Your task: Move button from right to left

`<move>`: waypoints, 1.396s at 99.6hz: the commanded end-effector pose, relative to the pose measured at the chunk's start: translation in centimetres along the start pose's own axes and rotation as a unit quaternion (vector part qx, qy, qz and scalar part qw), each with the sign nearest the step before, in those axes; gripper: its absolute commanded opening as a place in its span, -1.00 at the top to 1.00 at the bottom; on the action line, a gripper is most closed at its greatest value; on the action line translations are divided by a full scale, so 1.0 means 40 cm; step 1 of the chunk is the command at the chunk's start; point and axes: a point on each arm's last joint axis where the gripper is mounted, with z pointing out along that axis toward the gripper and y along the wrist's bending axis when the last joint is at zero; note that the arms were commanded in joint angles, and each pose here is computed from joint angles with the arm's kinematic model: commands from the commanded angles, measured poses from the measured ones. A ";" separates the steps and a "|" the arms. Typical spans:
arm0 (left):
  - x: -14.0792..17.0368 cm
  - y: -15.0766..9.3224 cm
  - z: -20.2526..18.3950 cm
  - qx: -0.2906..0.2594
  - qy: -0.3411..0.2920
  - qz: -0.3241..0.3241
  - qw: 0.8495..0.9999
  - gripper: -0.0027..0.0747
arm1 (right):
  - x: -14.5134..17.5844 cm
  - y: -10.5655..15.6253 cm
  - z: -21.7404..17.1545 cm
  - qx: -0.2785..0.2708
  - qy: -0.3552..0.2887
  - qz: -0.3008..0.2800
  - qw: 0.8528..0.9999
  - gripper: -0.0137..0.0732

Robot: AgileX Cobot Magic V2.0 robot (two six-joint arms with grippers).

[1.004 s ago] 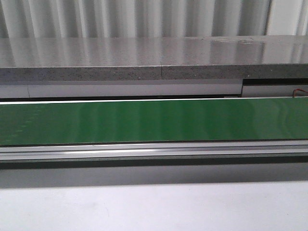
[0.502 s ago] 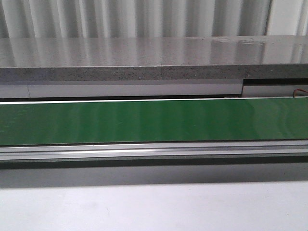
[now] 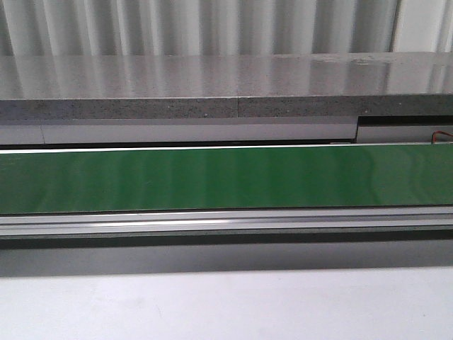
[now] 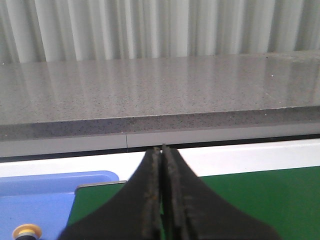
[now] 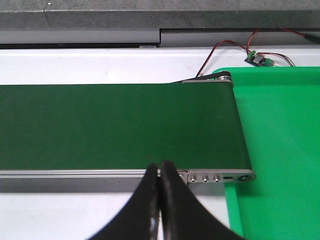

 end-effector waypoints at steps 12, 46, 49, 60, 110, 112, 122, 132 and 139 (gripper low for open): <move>0.011 -0.005 -0.044 0.008 -0.083 -0.001 0.997 0.98 | -0.032 -0.001 -0.008 0.003 -0.046 -0.003 0.999 0.84; 0.090 -0.004 -0.072 -0.001 -0.091 0.016 0.996 0.98 | -0.032 -0.001 -0.008 0.003 -0.045 -0.003 0.999 0.84; 0.094 -0.004 -0.071 -0.003 -0.089 0.017 0.996 0.98 | -0.032 -0.001 -0.008 0.003 -0.045 -0.003 0.999 0.84; 0.106 -0.001 -0.069 -0.017 -0.082 0.017 0.996 0.98 | -0.032 -0.001 -0.008 0.003 -0.045 -0.003 0.999 0.84; 0.128 -0.001 -0.064 -0.023 -0.083 0.015 0.996 0.98 | -0.032 -0.001 -0.008 0.003 -0.045 -0.003 0.999 0.84; 0.128 -0.001 -0.064 -0.023 -0.083 0.015 0.996 0.98 | -0.032 -0.001 -0.008 0.003 -0.045 -0.003 0.999 0.84; 0.128 -0.001 -0.064 -0.023 -0.083 0.015 0.996 0.98 | -0.032 -0.001 -0.008 0.003 -0.045 -0.003 0.999 0.84; 0.128 -0.001 -0.064 -0.023 -0.083 0.015 0.996 0.98 | -0.032 -0.001 -0.008 0.003 -0.045 -0.003 0.999 0.84; 0.128 -0.001 -0.064 -0.023 -0.083 0.015 0.996 0.98 | -0.032 -0.001 -0.008 0.003 -0.045 -0.003 0.999 0.84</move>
